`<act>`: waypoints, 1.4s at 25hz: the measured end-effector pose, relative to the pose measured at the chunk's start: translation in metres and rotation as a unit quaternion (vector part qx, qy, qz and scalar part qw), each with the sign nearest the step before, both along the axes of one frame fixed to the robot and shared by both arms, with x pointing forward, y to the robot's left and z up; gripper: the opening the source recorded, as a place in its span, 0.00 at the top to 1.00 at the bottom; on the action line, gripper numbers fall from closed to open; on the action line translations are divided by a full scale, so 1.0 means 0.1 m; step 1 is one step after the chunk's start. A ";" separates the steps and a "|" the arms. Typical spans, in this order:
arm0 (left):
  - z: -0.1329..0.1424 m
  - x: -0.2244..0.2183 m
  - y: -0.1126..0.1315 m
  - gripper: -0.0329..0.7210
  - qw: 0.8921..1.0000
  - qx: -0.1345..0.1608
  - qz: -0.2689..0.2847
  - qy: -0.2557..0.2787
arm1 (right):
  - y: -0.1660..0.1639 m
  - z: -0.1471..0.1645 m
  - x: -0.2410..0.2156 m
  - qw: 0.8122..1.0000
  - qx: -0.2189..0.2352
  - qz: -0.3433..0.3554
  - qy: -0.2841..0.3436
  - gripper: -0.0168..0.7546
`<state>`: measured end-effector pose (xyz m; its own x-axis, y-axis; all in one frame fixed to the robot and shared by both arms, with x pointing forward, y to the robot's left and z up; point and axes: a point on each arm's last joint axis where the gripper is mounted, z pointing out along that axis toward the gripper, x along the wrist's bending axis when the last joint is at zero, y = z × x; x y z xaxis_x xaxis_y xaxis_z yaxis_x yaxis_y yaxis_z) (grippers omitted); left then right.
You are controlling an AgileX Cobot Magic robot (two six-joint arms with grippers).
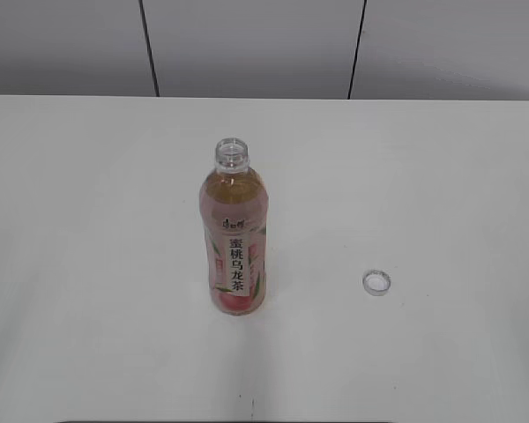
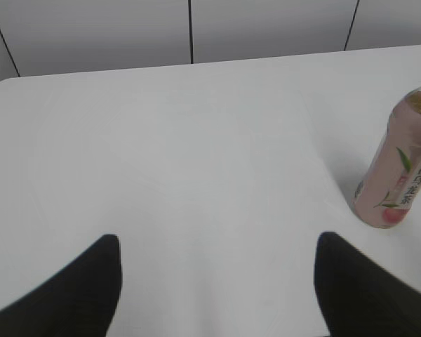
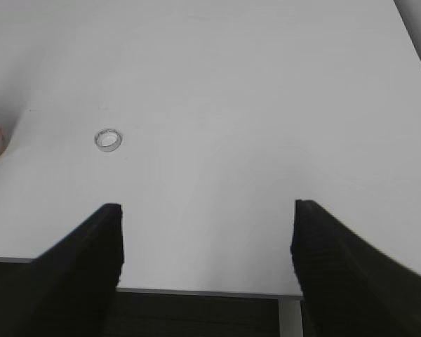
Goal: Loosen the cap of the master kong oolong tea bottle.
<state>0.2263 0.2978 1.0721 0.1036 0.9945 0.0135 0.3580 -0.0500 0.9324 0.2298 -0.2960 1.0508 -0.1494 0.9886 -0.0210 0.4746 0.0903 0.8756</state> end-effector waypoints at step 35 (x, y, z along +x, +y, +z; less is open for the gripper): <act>0.00 0.00 0.00 0.28 1.000 0.000 0.003 0.000 | -0.04 0.00 0.00 1.000 -0.023 -0.015 -0.002 0.25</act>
